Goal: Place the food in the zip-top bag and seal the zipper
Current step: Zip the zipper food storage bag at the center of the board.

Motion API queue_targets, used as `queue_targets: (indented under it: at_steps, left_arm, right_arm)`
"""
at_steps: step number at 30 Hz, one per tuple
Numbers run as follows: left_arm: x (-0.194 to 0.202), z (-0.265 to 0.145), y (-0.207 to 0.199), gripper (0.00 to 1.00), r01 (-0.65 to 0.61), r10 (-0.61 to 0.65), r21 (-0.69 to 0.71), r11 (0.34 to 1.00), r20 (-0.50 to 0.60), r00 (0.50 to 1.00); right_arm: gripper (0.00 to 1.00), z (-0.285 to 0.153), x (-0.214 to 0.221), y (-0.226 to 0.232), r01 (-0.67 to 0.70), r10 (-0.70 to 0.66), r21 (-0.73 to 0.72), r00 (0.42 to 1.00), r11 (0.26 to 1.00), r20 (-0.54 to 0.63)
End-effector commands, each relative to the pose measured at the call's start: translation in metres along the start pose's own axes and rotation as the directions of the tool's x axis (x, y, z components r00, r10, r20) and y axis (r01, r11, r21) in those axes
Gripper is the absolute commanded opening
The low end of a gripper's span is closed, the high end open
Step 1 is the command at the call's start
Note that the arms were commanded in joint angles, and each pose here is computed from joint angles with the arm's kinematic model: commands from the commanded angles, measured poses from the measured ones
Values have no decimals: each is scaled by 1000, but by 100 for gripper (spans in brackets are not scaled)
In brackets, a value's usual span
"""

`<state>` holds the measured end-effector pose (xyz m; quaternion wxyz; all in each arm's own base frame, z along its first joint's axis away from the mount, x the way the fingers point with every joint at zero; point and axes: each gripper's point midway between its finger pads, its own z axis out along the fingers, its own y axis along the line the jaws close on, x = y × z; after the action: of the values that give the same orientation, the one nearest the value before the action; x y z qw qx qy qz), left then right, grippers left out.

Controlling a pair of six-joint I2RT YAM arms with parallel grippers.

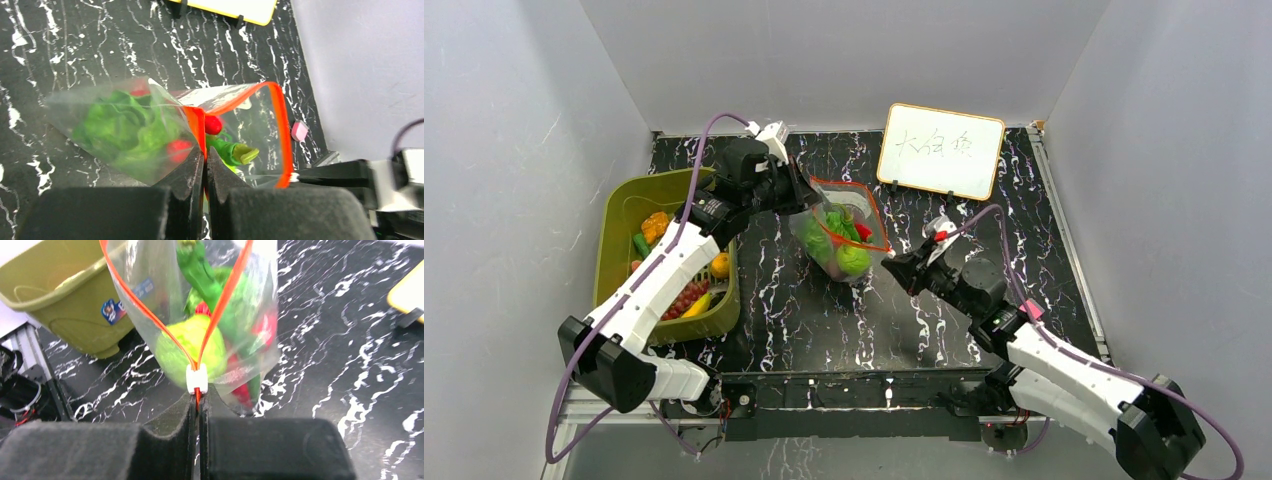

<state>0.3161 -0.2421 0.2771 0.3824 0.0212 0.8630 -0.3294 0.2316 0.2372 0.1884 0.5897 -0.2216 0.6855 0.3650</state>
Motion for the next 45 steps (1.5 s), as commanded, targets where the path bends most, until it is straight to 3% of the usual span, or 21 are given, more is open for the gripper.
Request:
queue_targets:
  at_steps: [1,5,12,18,24,28,30,33,35,37,39,40,45]
  left_arm:
    - [-23,-26,8,0,-37,42,-62,997,81,996]
    - [-34,-35,20,0,-54,68,-130,990,106,992]
    - [-29,-38,7,0,-41,46,-52,998,98,994]
    - [-7,-42,19,3,-35,39,-71,997,67,997]
    - [-6,-52,20,11,-51,57,-76,996,80,995]
    - [-15,-58,4,26,-201,199,5,980,115,973]
    - [-20,-64,-13,33,-337,324,86,937,136,936]
    - [-24,-75,-44,40,-530,488,230,816,215,846]
    - [-22,-86,-67,42,-656,582,322,683,304,755]
    - [-11,-94,-82,43,-770,659,391,505,401,636]
    - [4,-100,-92,46,-828,692,448,338,478,542]
    - [8,-101,-95,48,-839,696,463,287,500,514]
    - [18,-88,-102,50,-803,690,558,208,497,525]
  right_arm:
    - [0,-6,-77,-2,52,-63,95,992,994,108]
    - [0,-7,-84,0,59,-60,111,998,992,6]
    - [0,-3,-108,10,97,-101,64,993,993,64]
    - [0,5,-106,24,109,-108,-23,993,994,38]
    - [0,9,-107,29,121,-119,-55,992,991,36]
    - [0,9,-107,33,125,-122,-81,992,989,37]
    - [0,9,-110,37,127,-124,-99,991,987,43]
    - [0,10,-114,42,132,-127,-123,991,984,48]
    - [0,10,-116,45,143,-137,-140,989,980,48]
    - [0,10,-118,48,162,-156,-159,986,974,50]
    - [0,11,-120,50,181,-174,-173,983,968,53]
    - [0,11,-121,50,187,-180,-175,982,967,54]
    - [0,11,-129,56,188,-176,-198,982,962,74]
